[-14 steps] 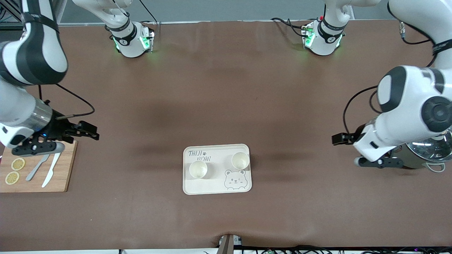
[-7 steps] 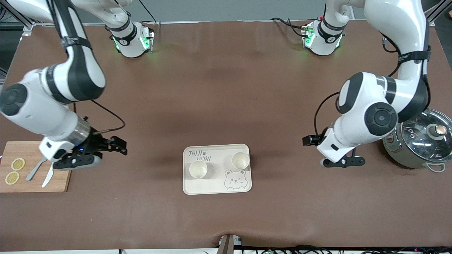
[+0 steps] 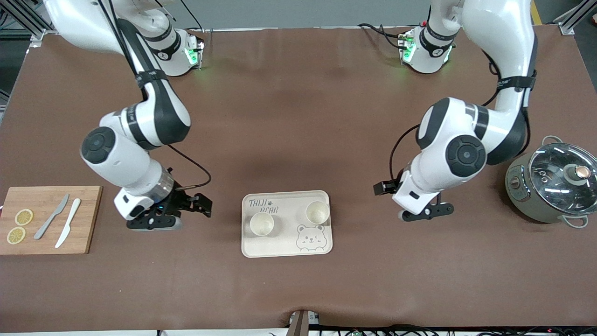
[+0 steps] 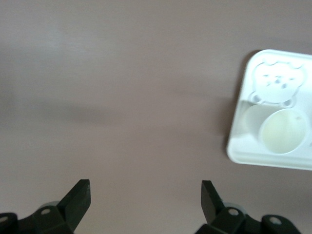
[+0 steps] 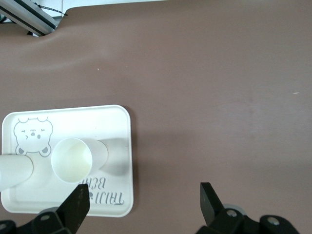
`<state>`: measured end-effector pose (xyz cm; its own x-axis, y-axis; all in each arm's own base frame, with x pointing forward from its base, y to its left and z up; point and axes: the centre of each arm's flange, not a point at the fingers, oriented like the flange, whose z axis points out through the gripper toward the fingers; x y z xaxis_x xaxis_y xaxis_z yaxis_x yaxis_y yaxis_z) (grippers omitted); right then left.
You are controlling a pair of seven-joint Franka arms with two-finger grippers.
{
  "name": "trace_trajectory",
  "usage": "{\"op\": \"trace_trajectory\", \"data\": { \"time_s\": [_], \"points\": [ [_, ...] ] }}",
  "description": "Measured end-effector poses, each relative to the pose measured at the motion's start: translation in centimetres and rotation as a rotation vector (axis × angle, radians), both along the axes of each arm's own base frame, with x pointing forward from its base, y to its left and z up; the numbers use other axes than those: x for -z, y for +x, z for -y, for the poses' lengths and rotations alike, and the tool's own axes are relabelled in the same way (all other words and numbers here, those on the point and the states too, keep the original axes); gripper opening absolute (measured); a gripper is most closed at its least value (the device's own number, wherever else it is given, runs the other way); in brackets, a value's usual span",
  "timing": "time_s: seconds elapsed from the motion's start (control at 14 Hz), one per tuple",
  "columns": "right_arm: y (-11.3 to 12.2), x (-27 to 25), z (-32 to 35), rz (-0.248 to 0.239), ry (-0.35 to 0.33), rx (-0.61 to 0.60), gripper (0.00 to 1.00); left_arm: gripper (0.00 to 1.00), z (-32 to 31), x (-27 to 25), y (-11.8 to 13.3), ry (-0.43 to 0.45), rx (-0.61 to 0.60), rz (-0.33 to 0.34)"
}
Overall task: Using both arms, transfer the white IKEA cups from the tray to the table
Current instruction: 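Move the right gripper toward one cup while the left gripper reaches the other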
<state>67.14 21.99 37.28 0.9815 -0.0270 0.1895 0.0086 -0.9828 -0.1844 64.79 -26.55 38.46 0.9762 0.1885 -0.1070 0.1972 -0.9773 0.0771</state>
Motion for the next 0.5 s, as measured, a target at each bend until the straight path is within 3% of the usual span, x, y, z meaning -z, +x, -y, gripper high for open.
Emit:
{"op": "trace_trajectory", "data": {
  "time_s": [0.5],
  "points": [
    [0.3, 6.2, -5.2, -0.007, 0.016, 0.001, 1.00, 1.00, 6.3, 4.7, -0.2, -0.049, -0.083, 0.078]
  ]
}}
